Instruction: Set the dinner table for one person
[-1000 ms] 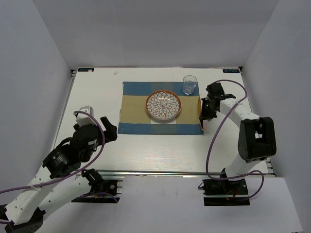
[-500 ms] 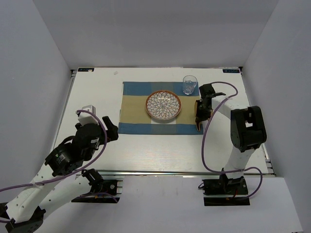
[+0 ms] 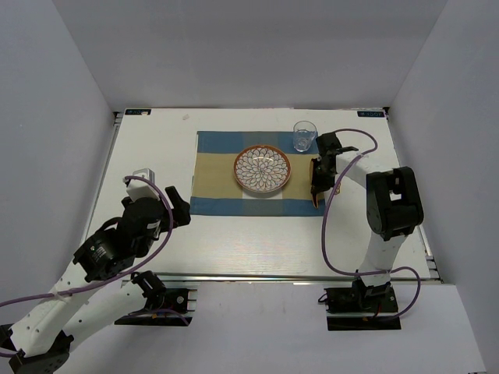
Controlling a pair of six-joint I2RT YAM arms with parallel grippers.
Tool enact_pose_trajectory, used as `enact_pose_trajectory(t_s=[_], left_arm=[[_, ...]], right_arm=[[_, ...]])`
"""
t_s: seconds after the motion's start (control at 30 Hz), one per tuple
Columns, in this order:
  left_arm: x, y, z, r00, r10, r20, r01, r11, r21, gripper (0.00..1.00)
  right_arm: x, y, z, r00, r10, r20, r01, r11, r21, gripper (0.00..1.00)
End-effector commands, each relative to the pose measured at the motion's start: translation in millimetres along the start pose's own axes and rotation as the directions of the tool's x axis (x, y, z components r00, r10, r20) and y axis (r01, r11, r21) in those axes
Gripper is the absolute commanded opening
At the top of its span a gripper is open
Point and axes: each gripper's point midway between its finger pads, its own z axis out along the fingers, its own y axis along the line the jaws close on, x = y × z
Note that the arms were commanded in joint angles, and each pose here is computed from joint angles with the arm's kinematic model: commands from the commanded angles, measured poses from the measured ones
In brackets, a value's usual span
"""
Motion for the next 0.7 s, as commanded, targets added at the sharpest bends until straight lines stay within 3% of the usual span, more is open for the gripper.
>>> enact_pose_trajectory(t_s=[0.0,0.17,0.2,0.23,0.33,0.57,0.67], left_arm=[[1,-2,1,1.000,0.008,-0.002,-0.008,1.000,0.008,0.98],[1,-3,1,1.000,0.009,-0.002,-0.009,1.000,0.010,0.98],[1,-3,1,1.000,0.008,-0.002,-0.008,1.000,0.012,0.98],[0,-3,0,1.000,0.008,-0.001,-0.008,1.000,0.013,0.98],[0,-4,1,1.000,0.010,-0.001,-0.010,1.000,0.014,0.98],[1,-4,1,1.000,0.010,-0.003,-0.010,1.000,0.015,0.98],[0,-3,0,1.000,0.006,0.001,-0.006,1.000,0.018,0.98]], right_arm=[[-15,5,-3,0.999,-0.024,0.040,0.023,1.000,0.005,0.00],[-14,3,-5,0.999,-0.031,0.045,0.031,1.000,0.006,0.00],[-14,4,-5,0.998,-0.028,0.047,0.028,1.000,-0.002,0.14],[-13,4,-6,0.999,-0.025,0.048,0.026,1.000,-0.005,0.16],[-16,11,-13,0.997,-0.017,0.070,0.020,0.999,-0.036,0.36],[-36,23,-42,0.989,0.018,0.146,-0.003,0.995,-0.102,0.45],[-43,26,-52,0.985,0.033,0.170,-0.014,0.994,-0.113,0.59]])
